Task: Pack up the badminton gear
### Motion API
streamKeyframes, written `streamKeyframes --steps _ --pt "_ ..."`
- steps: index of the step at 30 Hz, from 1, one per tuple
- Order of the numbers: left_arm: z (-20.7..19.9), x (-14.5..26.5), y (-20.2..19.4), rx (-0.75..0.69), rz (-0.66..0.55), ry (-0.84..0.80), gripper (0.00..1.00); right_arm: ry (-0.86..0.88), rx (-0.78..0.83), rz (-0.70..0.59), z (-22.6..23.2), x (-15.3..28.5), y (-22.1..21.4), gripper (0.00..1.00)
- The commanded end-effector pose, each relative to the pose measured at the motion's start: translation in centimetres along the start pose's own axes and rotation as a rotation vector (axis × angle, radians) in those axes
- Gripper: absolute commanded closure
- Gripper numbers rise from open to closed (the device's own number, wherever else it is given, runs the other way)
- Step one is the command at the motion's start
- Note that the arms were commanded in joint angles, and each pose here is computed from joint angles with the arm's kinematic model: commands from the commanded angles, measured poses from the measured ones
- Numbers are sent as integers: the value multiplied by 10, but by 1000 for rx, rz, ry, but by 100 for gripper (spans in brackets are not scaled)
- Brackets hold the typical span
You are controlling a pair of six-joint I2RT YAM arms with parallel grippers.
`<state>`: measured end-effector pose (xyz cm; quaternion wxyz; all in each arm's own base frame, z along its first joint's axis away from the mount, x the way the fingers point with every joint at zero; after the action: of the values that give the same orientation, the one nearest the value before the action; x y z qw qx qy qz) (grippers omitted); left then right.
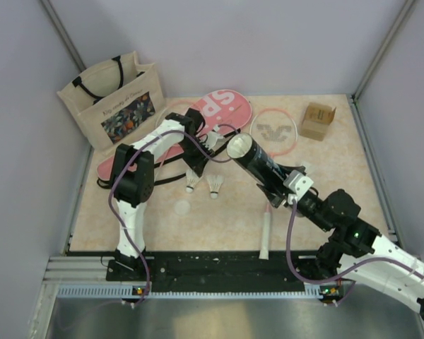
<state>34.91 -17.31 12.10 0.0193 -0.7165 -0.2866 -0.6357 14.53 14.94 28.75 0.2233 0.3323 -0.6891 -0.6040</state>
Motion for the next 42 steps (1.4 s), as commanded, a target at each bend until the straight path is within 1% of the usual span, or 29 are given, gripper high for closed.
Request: streamKeyframes --steps 1,7,10,15,19,22,23,24,25,27,30,31,33,34,35,37,39,42 --pt "-3 11 1 -18 7 8 68 -32 -1 -66 -5 -2 14 74" --pt "-11 32 11 11 -43 11 100 -28 -12 -56 -4 -4 10 74" --pt "-19 50 18 43 -68 12 100 -17 -25 -54 -2 -6 12 74" --pt "-35 95 37 77 -217 72 100 -4 -43 -44 -1 -9 14 74" --pt "-46 141 54 122 -391 174 100 27 -50 10 4 -10 3 74" --pt "-47 176 64 229 -531 295 100 41 -62 9 7 -8 0 74" --pt "-48 188 67 277 -592 339 100 49 -60 10 8 -9 0 74" --pt "-55 204 70 294 -665 366 100 57 -59 14 8 -9 0 74" --pt "-56 208 73 317 -714 377 100 67 -58 17 9 -9 1 74" --pt "-74 239 76 343 -878 406 100 74 -57 34 10 -11 2 74" --pt "-98 278 73 319 -1102 446 100 70 -83 56 10 -16 4 74" --pt "-107 285 71 299 -1169 435 100 79 -93 63 12 -18 4 74" --pt "-128 306 66 241 -1321 428 100 97 -110 80 15 -23 3 73" --pt "-137 308 62 221 -1367 399 100 105 -117 88 17 -26 3 73" --pt "-147 318 61 169 -1425 384 100 110 -121 99 18 -28 1 73" --pt "-165 325 56 101 -1458 334 100 107 -129 112 19 -33 0 73" --pt "-181 323 51 12 -1450 254 100 104 -139 102 19 -38 3 73" --pt "-193 316 43 -22 -1432 192 100 105 -148 84 20 -47 6 73"
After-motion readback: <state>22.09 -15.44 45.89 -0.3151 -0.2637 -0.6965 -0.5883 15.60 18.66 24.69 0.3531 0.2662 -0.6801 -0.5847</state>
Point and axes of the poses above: each gripper's point midway between its finger pads, its own x axis back along the fingers, its own z axis along the line the jaws close on, y = z × x, the point moved 7 cm from there along x, back along the fingers, and after that the axes turned 12 degrees about -x, right-handed, at the moved point
